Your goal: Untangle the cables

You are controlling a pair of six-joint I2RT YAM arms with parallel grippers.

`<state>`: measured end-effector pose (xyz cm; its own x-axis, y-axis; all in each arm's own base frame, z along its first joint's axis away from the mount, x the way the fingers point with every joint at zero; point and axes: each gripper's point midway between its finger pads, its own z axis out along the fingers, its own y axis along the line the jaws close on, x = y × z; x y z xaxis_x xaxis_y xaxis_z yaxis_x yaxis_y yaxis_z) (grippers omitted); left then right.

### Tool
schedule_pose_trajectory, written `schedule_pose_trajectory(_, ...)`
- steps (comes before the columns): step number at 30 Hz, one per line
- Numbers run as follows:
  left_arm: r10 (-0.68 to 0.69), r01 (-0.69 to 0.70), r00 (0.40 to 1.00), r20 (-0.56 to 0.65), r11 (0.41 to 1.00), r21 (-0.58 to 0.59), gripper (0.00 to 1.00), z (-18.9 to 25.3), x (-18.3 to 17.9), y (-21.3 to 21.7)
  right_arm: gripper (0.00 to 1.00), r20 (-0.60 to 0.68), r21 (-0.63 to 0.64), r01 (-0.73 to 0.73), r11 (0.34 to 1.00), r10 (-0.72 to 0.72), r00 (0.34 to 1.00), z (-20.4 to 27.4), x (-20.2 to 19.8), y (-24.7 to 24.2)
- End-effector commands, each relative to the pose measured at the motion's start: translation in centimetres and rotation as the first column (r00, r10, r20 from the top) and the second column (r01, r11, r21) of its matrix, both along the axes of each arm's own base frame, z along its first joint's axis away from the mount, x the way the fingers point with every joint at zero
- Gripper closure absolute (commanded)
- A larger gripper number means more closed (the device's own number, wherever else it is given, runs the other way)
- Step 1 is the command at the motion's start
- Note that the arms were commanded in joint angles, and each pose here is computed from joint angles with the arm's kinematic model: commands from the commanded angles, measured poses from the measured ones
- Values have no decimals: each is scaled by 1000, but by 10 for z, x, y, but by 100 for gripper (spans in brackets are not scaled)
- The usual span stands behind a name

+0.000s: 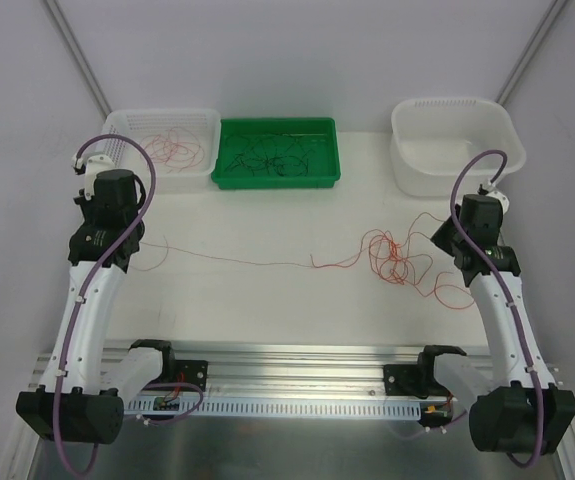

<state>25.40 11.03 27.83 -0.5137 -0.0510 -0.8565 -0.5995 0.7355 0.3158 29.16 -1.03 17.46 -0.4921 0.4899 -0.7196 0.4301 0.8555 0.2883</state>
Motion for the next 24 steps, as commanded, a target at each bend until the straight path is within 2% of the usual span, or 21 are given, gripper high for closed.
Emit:
schedule_pose_trajectory(1, 69, -69, 998, 2, 995, 68, 100, 7, -5, 14, 99, 11, 8, -39, 999, 39, 999, 27, 1, 3)
schedule_pose_trajectory(4, -8, 8, 1000, 16, 1000, 6, 100, 1, 4, 1, 99, -48, 27, -107, 994, 108, 993, 16, 1, 15)
schedule_pose_trajectory(9, -120, 120, 993, 0, 990, -78, 100, -23, 14, -18, 96, -195, 28, -174, 984, 176, 965, -34, -13, 34)
schedule_pose_trajectory(11, -198, 195, 980, -13, 972, -135, 98, -36, 20, -33, 83, -220, 31, -208, 978, 209, 953, -45, -16, 43)
schedule_pose_trajectory(13, -260, 253, 966, -12, 949, -190, 92, -46, 23, -46, 65, -256, 24, -253, 967, 251, 934, -56, -20, 54)
schedule_pose_trajectory(14, -302, 291, 953, -13, 930, -225, 88, -52, 26, -55, 61, -264, 15, -268, 963, 263, 928, -58, -21, 57)
schedule_pose_trajectory(15, -379, 361, 925, -6, 887, -288, 79, -61, 28, -73, 57, -269, -3, -278, 960, 267, 925, -59, -22, 59)
schedule_pose_trajectory(16, -417, 395, 909, -1, 861, -320, 74, -65, 29, -82, 51, -276, -13, -309, 951, 293, 915, -60, -24, 65)
schedule_pose_trajectory(18, -493, 459, 870, 13, 801, -385, 65, -75, 29, -101, 48, -278, -26, -330, 943, 311, 909, -59, -26, 70)
schedule_pose_trajectory(19, -523, 483, 852, 13, 777, -403, 54, -78, 29, -108, 44, -272, -31, -355, 934, 334, 903, -56, -28, 76)
schedule_pose_trajectory(20, -554, 506, 833, 11, 754, -419, 48, -82, 29, -115, 41, -265, -35, -369, 929, 347, 899, -54, -29, 78)
schedule_pose_trajectory(21, -610, 556, 792, 18, 709, -433, 43, -82, 28, -128, 39, -257, -38, -381, 924, 359, 897, -52, -30, 81)
schedule_pose_trajectory(22, -652, 594, 758, 26, 673, -440, 29, -82, 27, -138, 35, -250, -38, -403, 914, 382, 890, -50, -32, 86)
schedule_pose_trajectory(24, -741, 677, 671, 35, 592, -438, 19, -81, 25, -158, 32, -226, -37, -436, 899, 418, 880, -43, -35, 92)
